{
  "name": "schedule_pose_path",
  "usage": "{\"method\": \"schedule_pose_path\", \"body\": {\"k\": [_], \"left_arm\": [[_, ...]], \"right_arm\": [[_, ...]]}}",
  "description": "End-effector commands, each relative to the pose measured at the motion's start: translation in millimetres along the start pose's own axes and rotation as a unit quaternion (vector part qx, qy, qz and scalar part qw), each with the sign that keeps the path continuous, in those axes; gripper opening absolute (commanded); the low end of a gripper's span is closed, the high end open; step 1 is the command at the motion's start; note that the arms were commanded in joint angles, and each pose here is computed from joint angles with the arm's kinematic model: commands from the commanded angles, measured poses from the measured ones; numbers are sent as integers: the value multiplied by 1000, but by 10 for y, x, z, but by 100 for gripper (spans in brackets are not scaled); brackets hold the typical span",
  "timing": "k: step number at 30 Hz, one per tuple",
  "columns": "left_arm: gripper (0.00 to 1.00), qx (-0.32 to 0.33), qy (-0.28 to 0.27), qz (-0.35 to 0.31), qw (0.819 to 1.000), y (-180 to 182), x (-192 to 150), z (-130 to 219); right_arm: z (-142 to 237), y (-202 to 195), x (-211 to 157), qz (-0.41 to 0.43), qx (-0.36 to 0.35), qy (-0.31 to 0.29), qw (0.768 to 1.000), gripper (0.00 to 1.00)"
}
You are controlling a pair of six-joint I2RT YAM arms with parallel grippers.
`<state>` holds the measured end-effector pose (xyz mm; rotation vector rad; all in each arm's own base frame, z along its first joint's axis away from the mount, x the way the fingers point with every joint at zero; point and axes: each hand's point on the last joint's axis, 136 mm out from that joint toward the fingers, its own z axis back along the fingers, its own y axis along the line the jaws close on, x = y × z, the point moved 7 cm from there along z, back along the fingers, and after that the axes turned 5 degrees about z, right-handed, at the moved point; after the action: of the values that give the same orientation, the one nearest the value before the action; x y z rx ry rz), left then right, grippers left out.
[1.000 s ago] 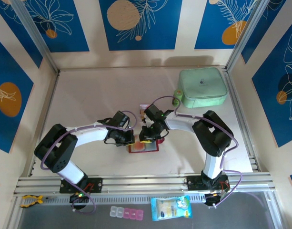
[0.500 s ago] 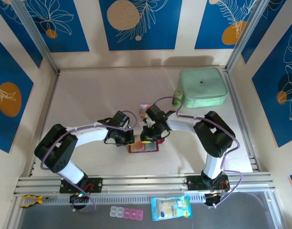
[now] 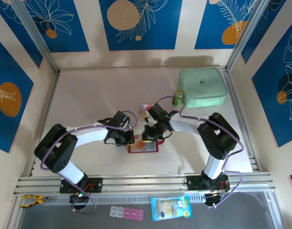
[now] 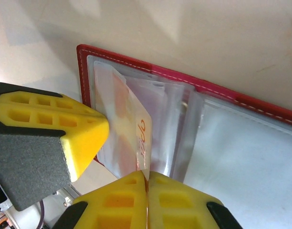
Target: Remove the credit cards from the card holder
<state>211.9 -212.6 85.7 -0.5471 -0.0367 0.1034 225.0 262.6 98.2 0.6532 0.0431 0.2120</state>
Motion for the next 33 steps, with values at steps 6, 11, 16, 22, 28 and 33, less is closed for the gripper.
{"method": "schedule_pose_path", "body": {"k": [6, 11, 16, 22, 28, 33], "left_arm": [[2, 25, 10, 5, 1000, 119, -107, 9], [3, 22, 9, 8, 1000, 129, -122, 18], [2, 19, 6, 10, 1000, 121, -127, 39], [3, 13, 0, 9, 1000, 85, -99, 52], [6, 7, -8, 6, 1000, 30, -59, 74], [8, 3, -16, 4, 1000, -1, -39, 126]], "right_arm": [[153, -123, -93, -1, -37, 6, 999, 7], [228, -112, -95, 4, -55, 7, 998, 7], [287, -86, -83, 10, -64, 5, 998, 7], [331, -11, -48, 20, -59, 1, 998, 6], [432, 69, 11, 32, -59, -8, 998, 5], [564, 101, 97, 60, -69, -17, 996, 4]]}}
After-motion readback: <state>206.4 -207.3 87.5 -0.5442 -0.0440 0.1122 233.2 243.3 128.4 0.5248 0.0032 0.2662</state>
